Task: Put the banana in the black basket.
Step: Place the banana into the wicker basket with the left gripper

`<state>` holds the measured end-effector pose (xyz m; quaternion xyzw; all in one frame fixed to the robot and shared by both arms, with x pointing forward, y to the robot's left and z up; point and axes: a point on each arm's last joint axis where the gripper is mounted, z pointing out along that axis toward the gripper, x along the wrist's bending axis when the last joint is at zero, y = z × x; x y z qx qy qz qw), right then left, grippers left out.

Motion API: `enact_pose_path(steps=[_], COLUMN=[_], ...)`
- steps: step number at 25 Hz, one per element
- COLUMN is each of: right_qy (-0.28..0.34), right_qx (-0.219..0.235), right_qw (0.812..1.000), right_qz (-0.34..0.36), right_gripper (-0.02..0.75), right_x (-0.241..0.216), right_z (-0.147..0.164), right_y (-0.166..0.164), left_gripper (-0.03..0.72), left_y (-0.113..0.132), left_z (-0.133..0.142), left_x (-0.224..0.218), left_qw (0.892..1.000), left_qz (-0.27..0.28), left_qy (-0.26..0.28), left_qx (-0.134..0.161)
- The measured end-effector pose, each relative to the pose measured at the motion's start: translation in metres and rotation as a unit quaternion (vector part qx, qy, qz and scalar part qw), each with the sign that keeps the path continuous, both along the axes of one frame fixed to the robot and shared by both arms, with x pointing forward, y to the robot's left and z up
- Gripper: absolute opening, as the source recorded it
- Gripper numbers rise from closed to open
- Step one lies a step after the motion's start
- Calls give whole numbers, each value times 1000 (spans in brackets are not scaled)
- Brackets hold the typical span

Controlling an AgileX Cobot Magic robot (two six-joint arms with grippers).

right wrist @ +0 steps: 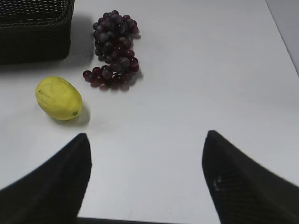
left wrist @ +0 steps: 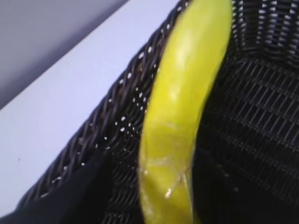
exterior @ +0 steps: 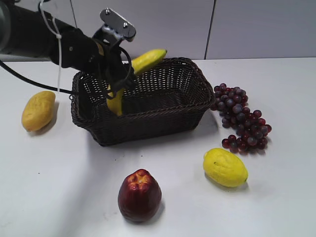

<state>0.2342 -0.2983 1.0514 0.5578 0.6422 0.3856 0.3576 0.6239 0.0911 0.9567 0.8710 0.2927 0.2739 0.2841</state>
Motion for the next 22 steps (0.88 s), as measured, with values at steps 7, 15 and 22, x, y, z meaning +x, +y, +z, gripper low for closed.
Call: enact_pose_path(steps=[7, 15, 22], right_qy=[0, 0, 0], right_qx=[0, 0, 0], right_qw=[1000, 1000, 1000], right_qz=[0, 0, 0], right_gripper=[591, 591, 591], right_x=[0, 0, 0], right_z=[0, 0, 0], right_y=[0, 0, 0], left_gripper=[657, 666, 666], left_y=[0, 19, 97], left_z=[0, 70, 119], left_x=[-2, -21, -43], left_qw=[1000, 998, 974], left_qz=[1, 41, 170], left_qy=[10, 46, 146], left_qx=[4, -22, -22])
